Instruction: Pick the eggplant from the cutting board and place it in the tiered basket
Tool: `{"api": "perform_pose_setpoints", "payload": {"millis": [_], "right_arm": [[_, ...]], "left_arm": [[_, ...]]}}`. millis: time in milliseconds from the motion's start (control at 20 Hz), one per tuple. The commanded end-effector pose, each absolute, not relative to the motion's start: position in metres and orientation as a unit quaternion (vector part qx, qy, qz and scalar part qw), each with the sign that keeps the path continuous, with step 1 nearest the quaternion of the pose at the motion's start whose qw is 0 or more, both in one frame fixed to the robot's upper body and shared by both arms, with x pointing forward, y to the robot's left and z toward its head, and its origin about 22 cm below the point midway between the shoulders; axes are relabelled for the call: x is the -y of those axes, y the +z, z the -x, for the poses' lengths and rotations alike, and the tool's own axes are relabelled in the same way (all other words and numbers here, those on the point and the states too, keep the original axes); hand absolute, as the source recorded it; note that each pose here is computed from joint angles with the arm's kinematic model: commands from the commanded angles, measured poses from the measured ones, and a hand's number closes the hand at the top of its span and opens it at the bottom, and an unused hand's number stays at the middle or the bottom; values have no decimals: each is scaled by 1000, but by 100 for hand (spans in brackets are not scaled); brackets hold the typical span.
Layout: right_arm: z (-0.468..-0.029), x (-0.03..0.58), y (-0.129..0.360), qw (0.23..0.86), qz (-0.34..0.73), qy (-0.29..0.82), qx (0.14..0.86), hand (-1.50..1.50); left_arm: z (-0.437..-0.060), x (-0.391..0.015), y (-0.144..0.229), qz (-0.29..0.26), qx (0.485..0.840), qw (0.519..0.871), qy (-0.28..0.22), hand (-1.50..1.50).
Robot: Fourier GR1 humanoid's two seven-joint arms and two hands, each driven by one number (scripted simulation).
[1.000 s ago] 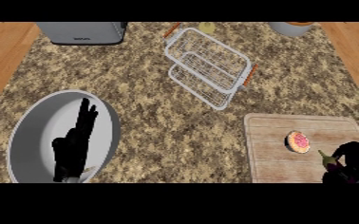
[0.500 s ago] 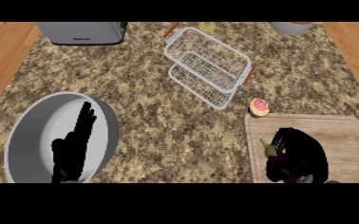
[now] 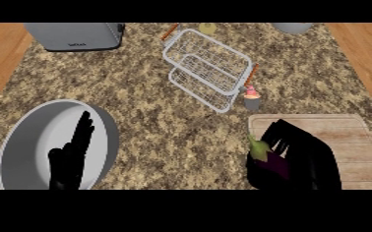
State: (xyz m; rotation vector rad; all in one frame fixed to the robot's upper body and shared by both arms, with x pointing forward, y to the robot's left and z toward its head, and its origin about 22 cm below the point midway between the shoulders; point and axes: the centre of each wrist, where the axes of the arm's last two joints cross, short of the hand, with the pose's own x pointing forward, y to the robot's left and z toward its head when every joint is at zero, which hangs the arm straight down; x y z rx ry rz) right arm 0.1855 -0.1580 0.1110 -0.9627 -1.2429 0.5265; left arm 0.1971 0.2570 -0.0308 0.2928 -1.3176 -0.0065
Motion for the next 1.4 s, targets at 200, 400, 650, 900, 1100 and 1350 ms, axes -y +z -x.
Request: {"api": "perform_pose_setpoints", "payload": {"millis": [200,400,650,900,1100,1350], "right_arm": [[-140,158,197,600,514,163,590,150],[-145,147,215,599,524,138,589,150],[-175,127,232,596,523,131,594,150],[-207,130,250,609,528,122,579,150],[-233,116,264,617,526,124,572,150],[-276,120,279,625,509,147,573,150]], "left_arm": [[-207,-257,-42,-130,594,794,7,0],[-195,-249,-39,-130,605,785,-4,0],[-208,-241,-35,-117,596,794,-12,0],[-205,-240,-43,-119,604,788,-5,0],[-201,-248,-45,-114,600,791,-15,0],[-205,-235,-48,-120,602,789,-9,0]]}}
